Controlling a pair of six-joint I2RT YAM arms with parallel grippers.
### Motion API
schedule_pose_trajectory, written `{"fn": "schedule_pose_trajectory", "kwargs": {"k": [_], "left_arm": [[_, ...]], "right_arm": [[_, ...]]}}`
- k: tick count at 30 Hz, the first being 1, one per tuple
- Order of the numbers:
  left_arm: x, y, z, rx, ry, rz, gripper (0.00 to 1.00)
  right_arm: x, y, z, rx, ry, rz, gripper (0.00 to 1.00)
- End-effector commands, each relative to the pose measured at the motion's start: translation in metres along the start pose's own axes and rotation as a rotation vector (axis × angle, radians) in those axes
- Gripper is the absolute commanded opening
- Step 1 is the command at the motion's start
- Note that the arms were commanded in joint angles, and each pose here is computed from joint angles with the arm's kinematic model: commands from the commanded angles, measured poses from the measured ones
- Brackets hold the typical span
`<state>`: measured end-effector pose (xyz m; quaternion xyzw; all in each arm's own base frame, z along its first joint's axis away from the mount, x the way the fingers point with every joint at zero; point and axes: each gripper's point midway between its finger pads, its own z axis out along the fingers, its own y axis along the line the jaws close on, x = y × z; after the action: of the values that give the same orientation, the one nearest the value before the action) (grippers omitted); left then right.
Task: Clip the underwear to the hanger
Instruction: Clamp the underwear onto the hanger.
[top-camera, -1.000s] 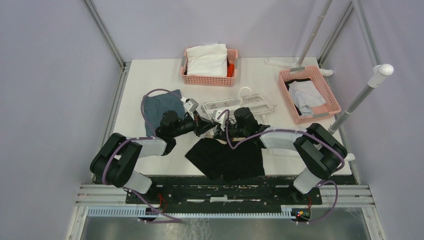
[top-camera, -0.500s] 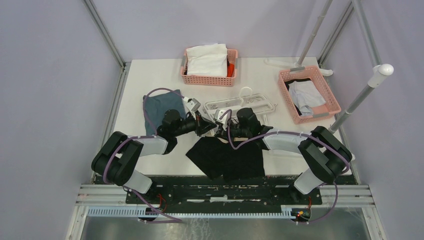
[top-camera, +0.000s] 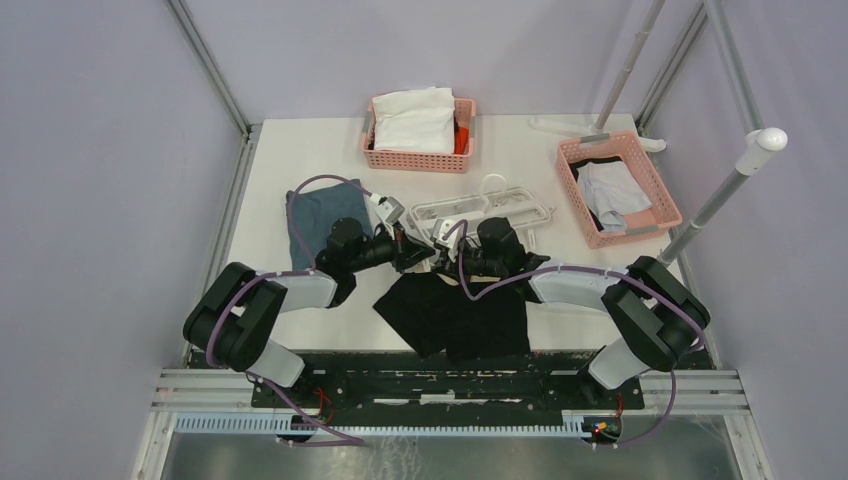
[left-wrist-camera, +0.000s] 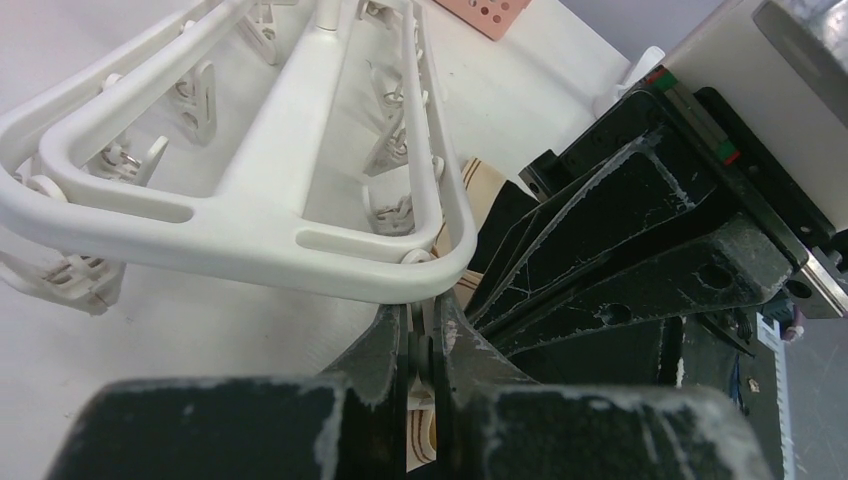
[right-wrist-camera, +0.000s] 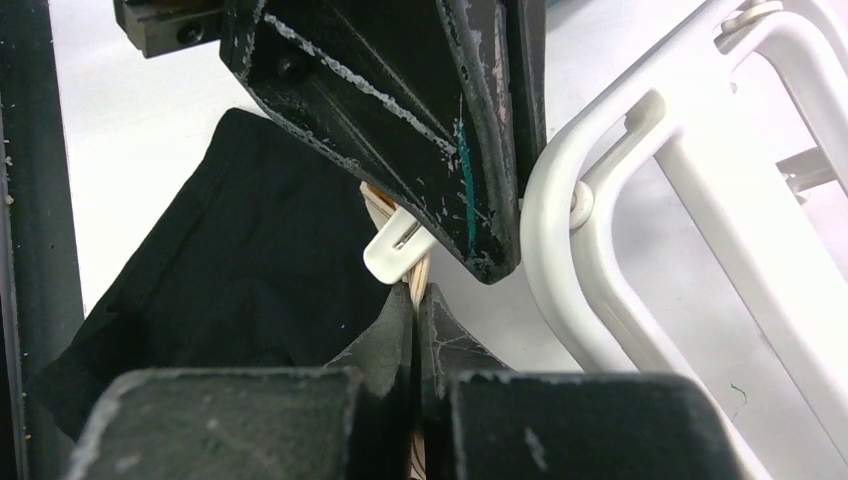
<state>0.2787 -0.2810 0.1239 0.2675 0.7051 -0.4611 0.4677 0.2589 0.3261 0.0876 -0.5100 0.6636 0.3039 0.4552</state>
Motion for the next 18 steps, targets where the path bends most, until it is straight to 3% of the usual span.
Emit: {"fn": "schedule_pose_trajectory", "kwargs": {"k": [1,6,18], "left_arm": [[-0.0198,-0.0095,0.0079,0.056,-0.033,0.120,0.03],[-0.0176,-0.0107,0.0104,0.057,-0.015,0.131,0.03],[-0.0144,-0.0105,0.0122,0.045,0.012,0.150,0.16]], "right_arm": [[-0.0271,-0.0078,-0.0046,0.030,-0.086,-0.040,0.00],[-0.0281,-0.0083,-0.0057,0.036,-0.092,-0.043,0.00],[-0.0314,-0.0128,-0.0106,0.073,-0.109,-0.057,0.01]]}}
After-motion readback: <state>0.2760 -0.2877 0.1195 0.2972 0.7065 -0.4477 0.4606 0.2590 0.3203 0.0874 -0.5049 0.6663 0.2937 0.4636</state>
